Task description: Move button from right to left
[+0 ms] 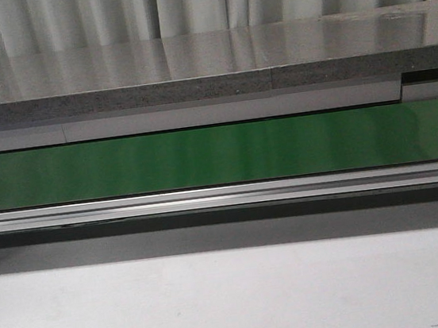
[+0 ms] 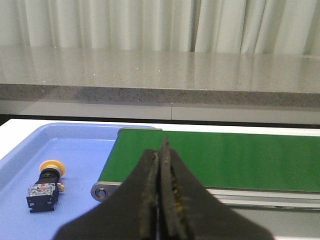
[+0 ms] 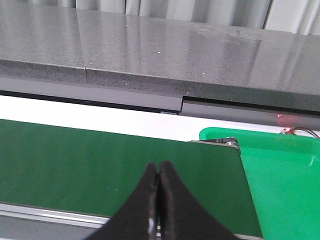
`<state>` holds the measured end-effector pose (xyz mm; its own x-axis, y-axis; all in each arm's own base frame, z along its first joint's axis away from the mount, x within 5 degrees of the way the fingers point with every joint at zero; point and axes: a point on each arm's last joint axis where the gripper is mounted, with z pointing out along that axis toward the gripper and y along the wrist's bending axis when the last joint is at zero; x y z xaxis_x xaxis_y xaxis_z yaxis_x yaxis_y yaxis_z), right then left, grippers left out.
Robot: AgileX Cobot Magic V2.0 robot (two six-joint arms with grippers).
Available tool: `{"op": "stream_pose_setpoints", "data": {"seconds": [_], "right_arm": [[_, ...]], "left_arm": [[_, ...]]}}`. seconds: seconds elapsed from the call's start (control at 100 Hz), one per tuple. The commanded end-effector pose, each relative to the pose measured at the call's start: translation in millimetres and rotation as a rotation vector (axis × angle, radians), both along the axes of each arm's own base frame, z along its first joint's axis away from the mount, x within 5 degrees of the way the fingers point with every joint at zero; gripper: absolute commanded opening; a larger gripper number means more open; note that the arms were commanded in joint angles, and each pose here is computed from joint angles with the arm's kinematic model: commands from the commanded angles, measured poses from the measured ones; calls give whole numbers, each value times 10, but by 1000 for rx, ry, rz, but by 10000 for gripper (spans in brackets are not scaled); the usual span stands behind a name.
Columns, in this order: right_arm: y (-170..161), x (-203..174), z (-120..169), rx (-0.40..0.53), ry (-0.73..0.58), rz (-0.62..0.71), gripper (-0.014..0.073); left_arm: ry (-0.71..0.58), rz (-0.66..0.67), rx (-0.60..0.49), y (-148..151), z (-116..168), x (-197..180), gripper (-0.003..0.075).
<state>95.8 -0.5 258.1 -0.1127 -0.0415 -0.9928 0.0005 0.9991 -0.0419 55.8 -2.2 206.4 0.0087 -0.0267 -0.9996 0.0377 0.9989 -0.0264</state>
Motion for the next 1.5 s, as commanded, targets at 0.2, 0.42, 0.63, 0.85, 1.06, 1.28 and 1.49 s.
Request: {"op": "stream_pose_setpoints", "data": {"seconds": [0.2,0.42,0.63,0.85,1.06,1.28,1.49], "right_arm": [[-10,11,159,-8,-100,-10,-67],[-10,11,159,-8,-100,-10,-67],[-10,11,159,-8,-100,-10,-67],[-13,11,149,-12,-97,-14,-67],[-13,-21,152,-13,-117,-14,-67],[-6,-174,-87,-13,-208,-10,-67],[-11,-345,-458,27,-200,-26,-67]], "left_arm": [[-77,-9,-15,-4,-50,-6,-20],[-77,-9,-15,-4,-50,-6,-20],[-77,-9,-15,-4,-50,-6,-20],[-77,-9,-15,-4,-50,-6,-20],[-77,-9,-15,-4,-50,-6,-20],[-77,-9,-15,-4,-50,-6,-20],[-77,-9,-15,-4,-50,-6,-20]]}}
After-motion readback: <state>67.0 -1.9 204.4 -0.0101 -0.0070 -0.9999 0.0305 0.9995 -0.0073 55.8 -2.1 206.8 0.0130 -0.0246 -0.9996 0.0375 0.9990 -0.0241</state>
